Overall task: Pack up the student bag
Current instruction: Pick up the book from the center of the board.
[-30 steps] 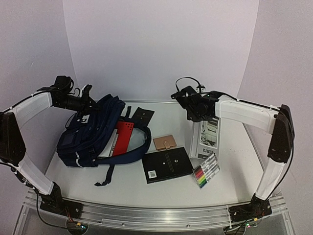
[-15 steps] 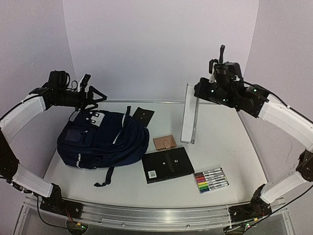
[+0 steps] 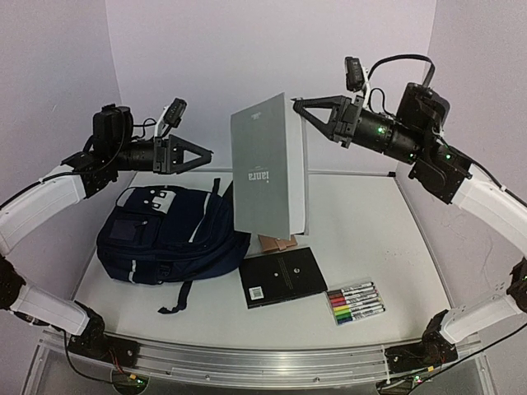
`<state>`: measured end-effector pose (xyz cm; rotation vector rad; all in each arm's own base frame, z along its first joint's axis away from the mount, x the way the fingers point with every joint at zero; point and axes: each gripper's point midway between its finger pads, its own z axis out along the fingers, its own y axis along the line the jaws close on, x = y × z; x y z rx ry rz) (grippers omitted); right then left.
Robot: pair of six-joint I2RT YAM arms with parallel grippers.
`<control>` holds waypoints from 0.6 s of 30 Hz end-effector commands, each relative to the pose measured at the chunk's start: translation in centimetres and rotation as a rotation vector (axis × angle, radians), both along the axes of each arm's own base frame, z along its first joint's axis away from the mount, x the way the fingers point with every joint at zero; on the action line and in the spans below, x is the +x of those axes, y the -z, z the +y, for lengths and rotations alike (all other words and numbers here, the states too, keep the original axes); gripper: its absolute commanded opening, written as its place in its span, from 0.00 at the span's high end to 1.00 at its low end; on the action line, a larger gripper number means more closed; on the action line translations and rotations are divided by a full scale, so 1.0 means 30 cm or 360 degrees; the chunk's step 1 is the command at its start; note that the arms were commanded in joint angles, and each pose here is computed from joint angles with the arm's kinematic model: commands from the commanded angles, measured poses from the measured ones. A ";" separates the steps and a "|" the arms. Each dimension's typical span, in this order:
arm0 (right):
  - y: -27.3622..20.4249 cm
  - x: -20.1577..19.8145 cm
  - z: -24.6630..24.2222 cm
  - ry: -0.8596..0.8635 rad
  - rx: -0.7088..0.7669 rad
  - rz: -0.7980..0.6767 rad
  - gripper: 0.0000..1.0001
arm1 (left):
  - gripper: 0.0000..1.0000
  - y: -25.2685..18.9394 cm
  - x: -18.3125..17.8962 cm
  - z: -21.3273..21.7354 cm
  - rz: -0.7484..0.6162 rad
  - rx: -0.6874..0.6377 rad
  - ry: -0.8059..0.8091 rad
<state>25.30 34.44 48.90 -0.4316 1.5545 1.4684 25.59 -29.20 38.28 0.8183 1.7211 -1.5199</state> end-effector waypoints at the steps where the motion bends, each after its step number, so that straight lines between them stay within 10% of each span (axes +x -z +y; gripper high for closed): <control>1: -0.185 -0.153 -0.007 -0.0352 0.0295 -0.0171 1.00 | 0.00 -0.142 -0.088 -0.062 -0.0203 -0.0143 0.0222; 13: -0.185 -0.175 0.002 -0.0454 0.0394 -0.0136 1.00 | 0.01 -0.233 -0.228 -0.133 -0.0257 -0.0258 0.0558; 18: -0.148 -0.144 0.003 -0.0383 0.0400 -0.0092 1.00 | 0.29 -0.257 -0.254 -0.117 -0.0286 -0.0322 0.0566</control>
